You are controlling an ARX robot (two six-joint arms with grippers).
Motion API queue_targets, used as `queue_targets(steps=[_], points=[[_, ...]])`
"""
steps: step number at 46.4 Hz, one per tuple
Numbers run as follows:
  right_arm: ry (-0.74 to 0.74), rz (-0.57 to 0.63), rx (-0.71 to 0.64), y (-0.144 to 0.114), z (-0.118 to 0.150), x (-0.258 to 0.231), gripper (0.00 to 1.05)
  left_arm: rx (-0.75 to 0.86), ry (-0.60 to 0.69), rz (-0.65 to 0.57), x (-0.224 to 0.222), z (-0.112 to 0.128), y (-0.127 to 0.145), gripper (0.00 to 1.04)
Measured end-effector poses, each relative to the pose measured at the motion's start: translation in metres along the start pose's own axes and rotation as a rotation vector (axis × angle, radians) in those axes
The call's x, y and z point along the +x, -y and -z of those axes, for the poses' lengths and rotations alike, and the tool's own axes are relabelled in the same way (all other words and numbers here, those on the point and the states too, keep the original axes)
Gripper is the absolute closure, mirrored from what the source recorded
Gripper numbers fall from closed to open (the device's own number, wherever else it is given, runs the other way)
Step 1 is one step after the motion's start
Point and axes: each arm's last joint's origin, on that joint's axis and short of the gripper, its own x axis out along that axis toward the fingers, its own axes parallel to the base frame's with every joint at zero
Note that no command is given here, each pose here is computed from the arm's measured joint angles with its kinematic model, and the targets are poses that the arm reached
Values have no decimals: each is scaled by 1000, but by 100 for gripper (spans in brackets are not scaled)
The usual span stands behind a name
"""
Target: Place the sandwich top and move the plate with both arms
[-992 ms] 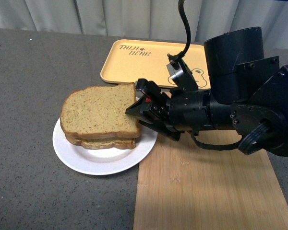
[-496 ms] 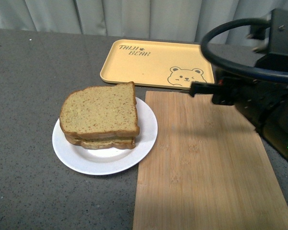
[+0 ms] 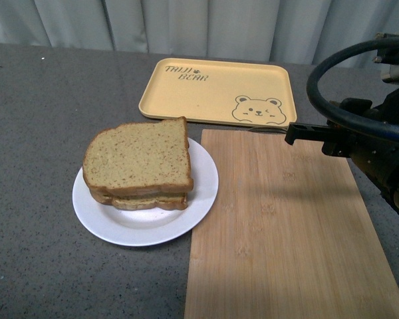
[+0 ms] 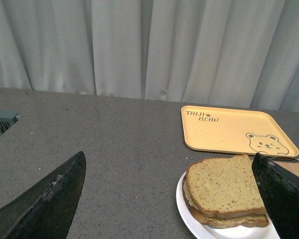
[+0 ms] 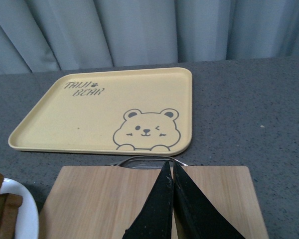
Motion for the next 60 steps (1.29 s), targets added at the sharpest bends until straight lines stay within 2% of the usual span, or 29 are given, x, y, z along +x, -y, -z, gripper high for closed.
queue_targets(steps=[4, 9, 15, 27, 60], points=[[-27, 0, -65, 23, -14, -35, 104, 1, 2, 2, 0, 0, 0, 7], [99, 143, -102, 54, -47, -104, 104, 0, -5, -8, 0, 0, 0, 7], [173, 113, -129, 54, -58, -135, 104, 1, 0, 2, 0, 0, 0, 7], [195, 115, -143, 64, -68, -155, 104, 1, 0, -4, 0, 0, 0, 7], [210, 115, -147, 59, -75, -193, 104, 1, 0, -2, 0, 0, 0, 7]])
